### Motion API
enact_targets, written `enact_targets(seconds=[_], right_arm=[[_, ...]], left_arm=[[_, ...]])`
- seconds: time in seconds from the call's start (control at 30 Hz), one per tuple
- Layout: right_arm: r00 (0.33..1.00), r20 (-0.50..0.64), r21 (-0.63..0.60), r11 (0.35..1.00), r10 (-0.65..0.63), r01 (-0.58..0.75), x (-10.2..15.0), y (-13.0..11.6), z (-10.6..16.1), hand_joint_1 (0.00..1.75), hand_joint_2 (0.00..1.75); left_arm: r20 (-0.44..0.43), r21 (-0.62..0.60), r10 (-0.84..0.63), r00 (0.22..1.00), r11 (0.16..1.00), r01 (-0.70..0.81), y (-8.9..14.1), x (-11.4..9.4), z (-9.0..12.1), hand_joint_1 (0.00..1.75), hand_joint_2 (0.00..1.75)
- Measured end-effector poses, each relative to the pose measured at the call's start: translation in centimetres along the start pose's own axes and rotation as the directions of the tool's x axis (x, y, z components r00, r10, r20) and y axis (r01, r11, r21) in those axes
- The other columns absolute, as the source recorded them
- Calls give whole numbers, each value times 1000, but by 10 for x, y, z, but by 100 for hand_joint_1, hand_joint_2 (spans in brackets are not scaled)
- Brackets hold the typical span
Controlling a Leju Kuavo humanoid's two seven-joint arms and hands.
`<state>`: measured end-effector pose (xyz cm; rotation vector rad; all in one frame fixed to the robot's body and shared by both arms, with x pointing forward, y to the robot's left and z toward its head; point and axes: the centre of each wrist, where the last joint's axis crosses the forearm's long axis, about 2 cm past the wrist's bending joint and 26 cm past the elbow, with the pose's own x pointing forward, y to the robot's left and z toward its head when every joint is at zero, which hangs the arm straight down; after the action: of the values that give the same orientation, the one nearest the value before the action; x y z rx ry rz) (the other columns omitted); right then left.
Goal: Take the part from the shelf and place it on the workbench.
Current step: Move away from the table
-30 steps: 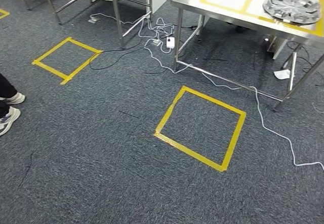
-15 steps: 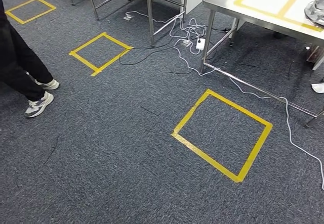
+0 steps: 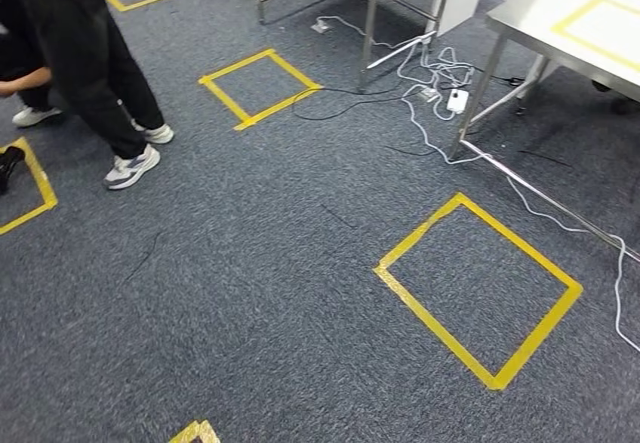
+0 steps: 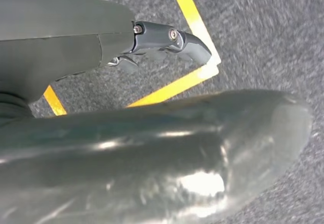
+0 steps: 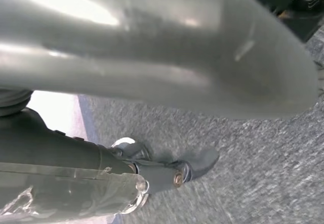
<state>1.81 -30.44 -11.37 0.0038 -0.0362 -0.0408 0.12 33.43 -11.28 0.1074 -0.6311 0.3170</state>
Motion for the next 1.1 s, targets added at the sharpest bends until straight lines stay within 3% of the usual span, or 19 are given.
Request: enact_targets(seconds=[0.57,1.1], right_arm=[[999,-15,-37,999,30,-31,-5,-18,1,0,0],[999,-12,-44,998,36,-37,-1,-24,1,0,0]], left_arm=[[-72,1,-37,997,999,37,-2,-9,6,0,0],[-306,-47,-283,909,958,282,17,3,0,0,0]])
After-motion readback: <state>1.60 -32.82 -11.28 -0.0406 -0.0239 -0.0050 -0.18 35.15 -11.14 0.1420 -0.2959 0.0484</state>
